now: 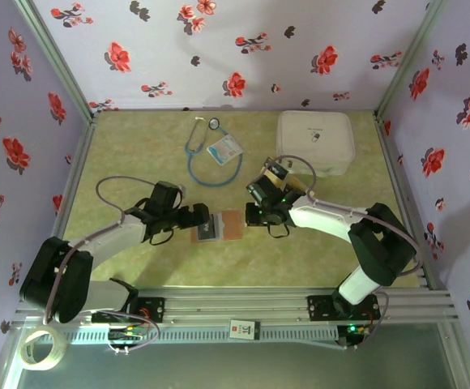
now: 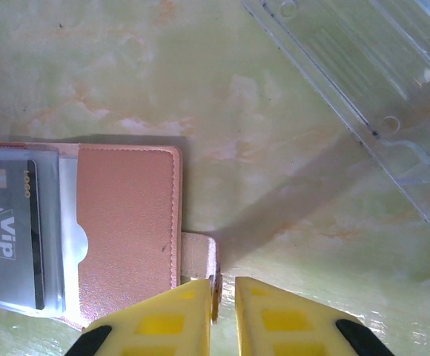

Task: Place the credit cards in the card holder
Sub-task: Close the card holder at the center of the table.

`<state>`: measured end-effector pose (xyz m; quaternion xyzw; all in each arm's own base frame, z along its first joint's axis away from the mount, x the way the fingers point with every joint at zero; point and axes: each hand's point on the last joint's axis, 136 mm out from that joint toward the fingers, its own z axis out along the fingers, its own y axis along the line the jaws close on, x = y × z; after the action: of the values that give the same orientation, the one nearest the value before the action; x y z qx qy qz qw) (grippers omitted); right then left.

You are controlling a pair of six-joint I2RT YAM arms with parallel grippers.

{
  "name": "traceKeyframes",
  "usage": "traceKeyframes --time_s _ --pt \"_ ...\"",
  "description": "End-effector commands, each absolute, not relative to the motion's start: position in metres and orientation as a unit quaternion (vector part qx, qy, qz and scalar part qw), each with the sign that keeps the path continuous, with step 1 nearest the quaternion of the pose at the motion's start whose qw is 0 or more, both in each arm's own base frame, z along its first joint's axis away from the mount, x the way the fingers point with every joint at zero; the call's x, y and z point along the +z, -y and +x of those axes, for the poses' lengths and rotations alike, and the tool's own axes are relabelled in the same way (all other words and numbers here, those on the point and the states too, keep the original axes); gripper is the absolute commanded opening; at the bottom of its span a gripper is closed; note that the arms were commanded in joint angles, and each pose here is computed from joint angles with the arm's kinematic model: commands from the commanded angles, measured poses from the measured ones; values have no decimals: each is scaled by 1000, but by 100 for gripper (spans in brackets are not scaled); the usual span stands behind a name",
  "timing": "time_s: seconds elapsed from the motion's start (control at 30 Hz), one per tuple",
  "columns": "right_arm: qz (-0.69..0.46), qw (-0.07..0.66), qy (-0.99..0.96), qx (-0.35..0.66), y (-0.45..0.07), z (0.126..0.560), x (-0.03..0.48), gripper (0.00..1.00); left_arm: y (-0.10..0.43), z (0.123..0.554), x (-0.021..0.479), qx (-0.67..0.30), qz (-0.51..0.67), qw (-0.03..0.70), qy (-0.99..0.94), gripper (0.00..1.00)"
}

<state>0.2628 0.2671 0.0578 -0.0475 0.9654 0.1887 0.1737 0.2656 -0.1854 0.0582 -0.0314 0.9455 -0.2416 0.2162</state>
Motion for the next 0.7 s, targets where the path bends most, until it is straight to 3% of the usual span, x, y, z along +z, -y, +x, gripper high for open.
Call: traceKeyframes --time_s 0.0,0.2,0.67 --pt "-43 169 -967 188 -263 261 52 9 191 263 53 -248 -31 207 -946 100" --pt "-40 165 -966 194 -265 260 49 0 197 262 47 -249 -27 201 -947 100" --pt "-39 161 -965 201 -269 260 46 0 214 263 36 -250 -10 189 -950 100"
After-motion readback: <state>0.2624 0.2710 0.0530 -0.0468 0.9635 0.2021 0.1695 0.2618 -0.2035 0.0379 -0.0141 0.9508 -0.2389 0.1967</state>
